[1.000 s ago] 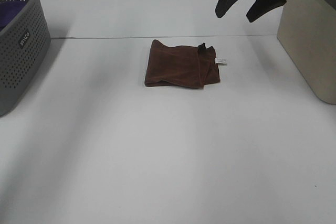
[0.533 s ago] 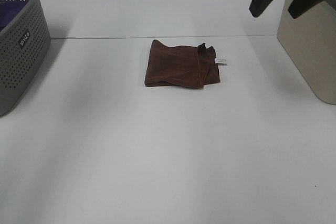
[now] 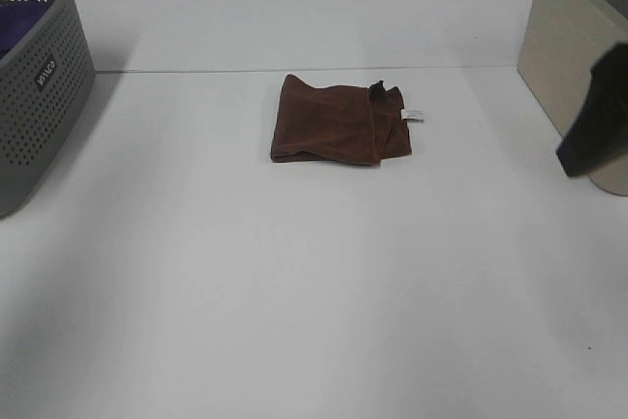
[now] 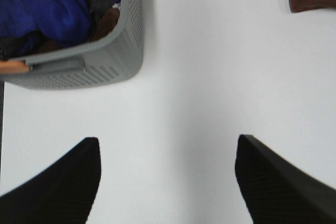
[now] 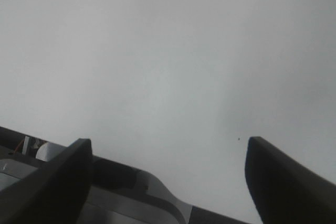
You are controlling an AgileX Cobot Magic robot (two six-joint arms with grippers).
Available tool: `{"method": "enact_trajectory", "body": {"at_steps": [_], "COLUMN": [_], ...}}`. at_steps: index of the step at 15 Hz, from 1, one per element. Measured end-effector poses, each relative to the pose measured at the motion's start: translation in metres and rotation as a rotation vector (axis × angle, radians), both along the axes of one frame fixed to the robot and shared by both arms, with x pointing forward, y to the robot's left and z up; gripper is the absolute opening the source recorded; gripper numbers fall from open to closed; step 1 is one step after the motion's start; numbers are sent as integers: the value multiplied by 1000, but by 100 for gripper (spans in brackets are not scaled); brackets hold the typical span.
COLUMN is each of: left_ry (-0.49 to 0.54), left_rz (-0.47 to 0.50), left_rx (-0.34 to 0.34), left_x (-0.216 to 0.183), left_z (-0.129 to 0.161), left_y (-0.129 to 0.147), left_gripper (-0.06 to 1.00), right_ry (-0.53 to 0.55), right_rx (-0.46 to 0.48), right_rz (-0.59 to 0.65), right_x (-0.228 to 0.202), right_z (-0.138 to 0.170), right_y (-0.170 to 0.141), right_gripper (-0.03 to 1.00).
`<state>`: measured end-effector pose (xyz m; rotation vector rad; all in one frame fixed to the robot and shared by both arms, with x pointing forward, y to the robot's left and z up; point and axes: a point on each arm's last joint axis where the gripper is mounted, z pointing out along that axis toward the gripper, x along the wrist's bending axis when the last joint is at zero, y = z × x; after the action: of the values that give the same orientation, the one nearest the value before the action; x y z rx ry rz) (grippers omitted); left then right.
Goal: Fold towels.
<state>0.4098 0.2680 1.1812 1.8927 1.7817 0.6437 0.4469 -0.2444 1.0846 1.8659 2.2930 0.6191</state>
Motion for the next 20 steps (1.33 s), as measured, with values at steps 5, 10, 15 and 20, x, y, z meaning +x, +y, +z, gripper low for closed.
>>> {"method": "enact_trajectory", "body": {"at_steps": [5,10,15,20], "left_ry": [-36,-210,-242,-239], "left_rz": [26,-32,-173,-227], "left_rx": [-31,-50,-41,-48], "left_x": [-111,-142,-144,-145], "left_z": [-78,-120,-129,-129], "left_y": [31,38,31,27], "left_gripper": [67,67,67,67], "right_ry": [-30,-338,-399,-384], "right_rx": [-16,3,-20,-37], "right_rz": [-5,22,60,80], "right_x": [-91,-135,-160,-161], "right_z": [-51,-32,-32,-36], "right_y": [-19,-28,-34,-34], "right_gripper": [77,77,77,77]}}
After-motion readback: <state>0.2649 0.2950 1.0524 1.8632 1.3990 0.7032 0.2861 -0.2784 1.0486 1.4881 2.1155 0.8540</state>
